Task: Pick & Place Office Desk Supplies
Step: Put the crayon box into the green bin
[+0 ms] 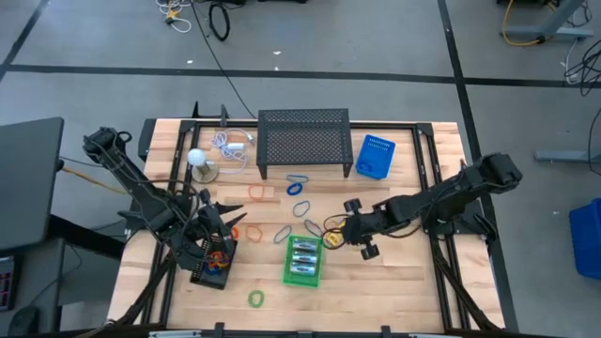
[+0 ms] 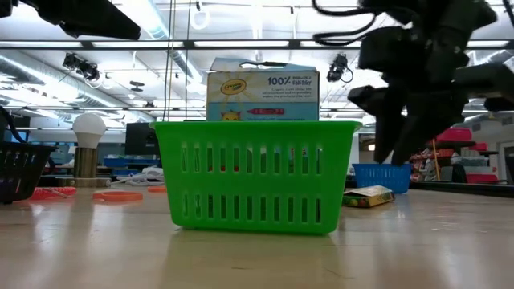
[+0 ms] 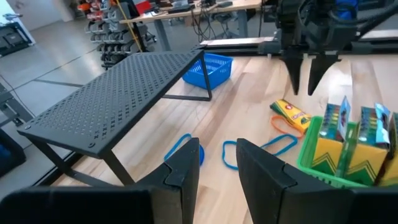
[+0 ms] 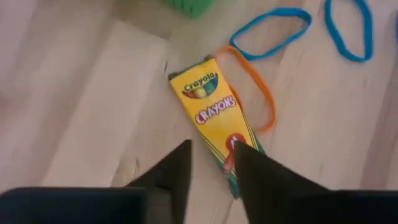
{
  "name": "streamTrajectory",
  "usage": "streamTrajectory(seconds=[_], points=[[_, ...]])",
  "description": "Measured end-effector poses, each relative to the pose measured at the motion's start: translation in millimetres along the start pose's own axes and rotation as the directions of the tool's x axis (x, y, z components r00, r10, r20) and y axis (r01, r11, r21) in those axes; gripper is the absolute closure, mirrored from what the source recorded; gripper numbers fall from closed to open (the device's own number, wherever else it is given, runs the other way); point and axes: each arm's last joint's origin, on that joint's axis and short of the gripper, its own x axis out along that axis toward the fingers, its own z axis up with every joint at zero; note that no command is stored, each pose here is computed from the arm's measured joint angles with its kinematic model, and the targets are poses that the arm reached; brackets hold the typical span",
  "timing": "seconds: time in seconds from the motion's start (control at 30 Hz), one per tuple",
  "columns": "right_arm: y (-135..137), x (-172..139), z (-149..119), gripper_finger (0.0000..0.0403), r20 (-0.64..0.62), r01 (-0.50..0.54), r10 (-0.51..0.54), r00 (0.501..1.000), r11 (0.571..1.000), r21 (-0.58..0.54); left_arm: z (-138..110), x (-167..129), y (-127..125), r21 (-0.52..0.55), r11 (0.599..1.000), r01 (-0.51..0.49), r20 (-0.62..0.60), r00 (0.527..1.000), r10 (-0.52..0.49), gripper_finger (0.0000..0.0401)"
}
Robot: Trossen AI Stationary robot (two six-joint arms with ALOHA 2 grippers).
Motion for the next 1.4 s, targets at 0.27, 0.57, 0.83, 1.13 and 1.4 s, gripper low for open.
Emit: streamTrajectory(seconds=[0.27, 0.57, 0.83, 1.13, 1.4], points=[[-17.8, 12.6, 14.8, 0.0168, -0.168, -0.03, 0.014, 0.986, 0.995, -0.092, -0.4, 0.0, -0.1, 0.014, 1.0, 0.007, -0.006, 1.0, -0.007, 0.0286], [-24.5, 15.8, 17.4, 0.0177, -0.126, -0.111, 0.088, 0.988, 0.977, -0.185, -0.5, -0.1, -0.2, 0.025, 1.0, 0.011, -0.009, 1.0, -0.011, 0.0286], [-25.4, 23.6, 19.1, 0.0181, -0.114, -0.12, 0.095, 0.989, 0.965, -0.233, -0.7, -0.1, -0.7, 0.023, 0.999, 0.029, -0.021, 0.999, -0.028, 0.0286], [-27.9, 39.3, 13.8, 0.0181, -0.167, -0.161, 0.12, 0.979, 0.952, -0.26, 0.1, -0.1, -1.3, 0.016, 0.999, 0.033, -0.018, 0.999, -0.033, 0.0286], [-15.9, 39.6, 11.5, 0.0183, -0.216, -0.202, 0.136, 0.967, 0.925, -0.321, 0.6, -0.2, -1.5, 0.01, 0.999, 0.034, -0.017, 0.999, -0.034, 0.0286]])
